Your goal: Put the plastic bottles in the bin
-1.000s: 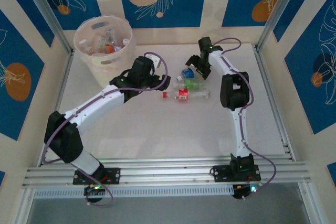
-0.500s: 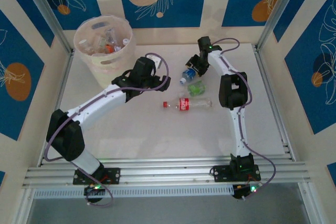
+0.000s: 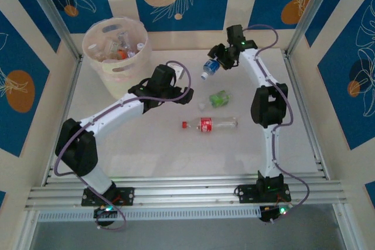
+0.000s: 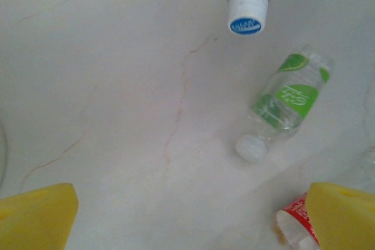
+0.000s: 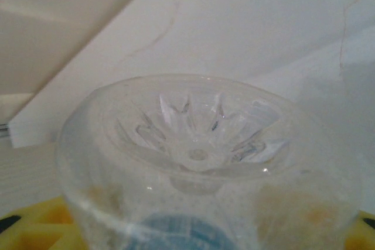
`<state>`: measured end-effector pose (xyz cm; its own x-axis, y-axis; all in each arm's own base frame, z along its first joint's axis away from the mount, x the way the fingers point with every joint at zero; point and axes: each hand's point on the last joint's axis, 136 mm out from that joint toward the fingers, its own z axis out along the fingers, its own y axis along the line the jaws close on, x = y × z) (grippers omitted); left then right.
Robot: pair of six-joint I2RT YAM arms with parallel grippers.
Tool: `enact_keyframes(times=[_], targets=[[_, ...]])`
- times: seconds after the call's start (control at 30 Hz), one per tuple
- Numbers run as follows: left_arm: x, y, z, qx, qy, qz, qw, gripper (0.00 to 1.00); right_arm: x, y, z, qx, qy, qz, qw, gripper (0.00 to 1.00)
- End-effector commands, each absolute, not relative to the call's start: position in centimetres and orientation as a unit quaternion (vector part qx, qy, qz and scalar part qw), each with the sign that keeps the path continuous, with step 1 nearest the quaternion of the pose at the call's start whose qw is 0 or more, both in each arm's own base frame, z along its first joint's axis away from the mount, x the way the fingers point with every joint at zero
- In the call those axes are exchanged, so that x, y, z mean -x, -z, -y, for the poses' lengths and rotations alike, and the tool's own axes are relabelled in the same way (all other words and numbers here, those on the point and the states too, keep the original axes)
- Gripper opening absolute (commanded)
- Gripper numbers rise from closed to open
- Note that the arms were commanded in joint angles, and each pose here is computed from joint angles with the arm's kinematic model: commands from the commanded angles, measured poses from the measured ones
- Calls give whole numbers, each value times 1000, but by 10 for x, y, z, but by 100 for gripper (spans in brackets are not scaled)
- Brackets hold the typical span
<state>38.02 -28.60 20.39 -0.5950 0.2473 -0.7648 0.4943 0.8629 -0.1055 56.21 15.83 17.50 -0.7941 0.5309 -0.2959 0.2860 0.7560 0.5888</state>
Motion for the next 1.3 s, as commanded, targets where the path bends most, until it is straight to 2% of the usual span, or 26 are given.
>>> enact_keyframes(times=[0.0, 0.13, 0.27, 0.43, 0.6, 0.7, 0.97, 1.27], targets=[[-362, -219, 298, -248, 197, -860, 400, 99, -537, -209, -159, -197, -275, -908, 249, 58], [-348, -221, 294, -262, 200, -856, 399, 100, -495, -214, -151, -199, -271, -908, 250, 57], [-346, -217, 288, -250, 192, -861, 399, 99, -432, -207, -148, -197, -261, -911, 250, 57], [-348, -220, 287, -239, 193, -862, 404, 100, -343, -179, -140, -201, -218, -927, 231, 57], [-349, -226, 285, -234, 192, -861, 409, 99, -286, -152, -135, -184, -170, -939, 235, 58], [-348, -229, 282, -231, 189, -861, 412, 100, -272, -136, -131, -182, -150, -940, 246, 58], [-345, -233, 273, -221, 177, -863, 419, 100, -274, -113, -131, -157, -111, -938, 289, 59], [-344, -232, 272, -221, 176, -864, 418, 99, -271, -102, -128, -159, -85, -939, 293, 59]])
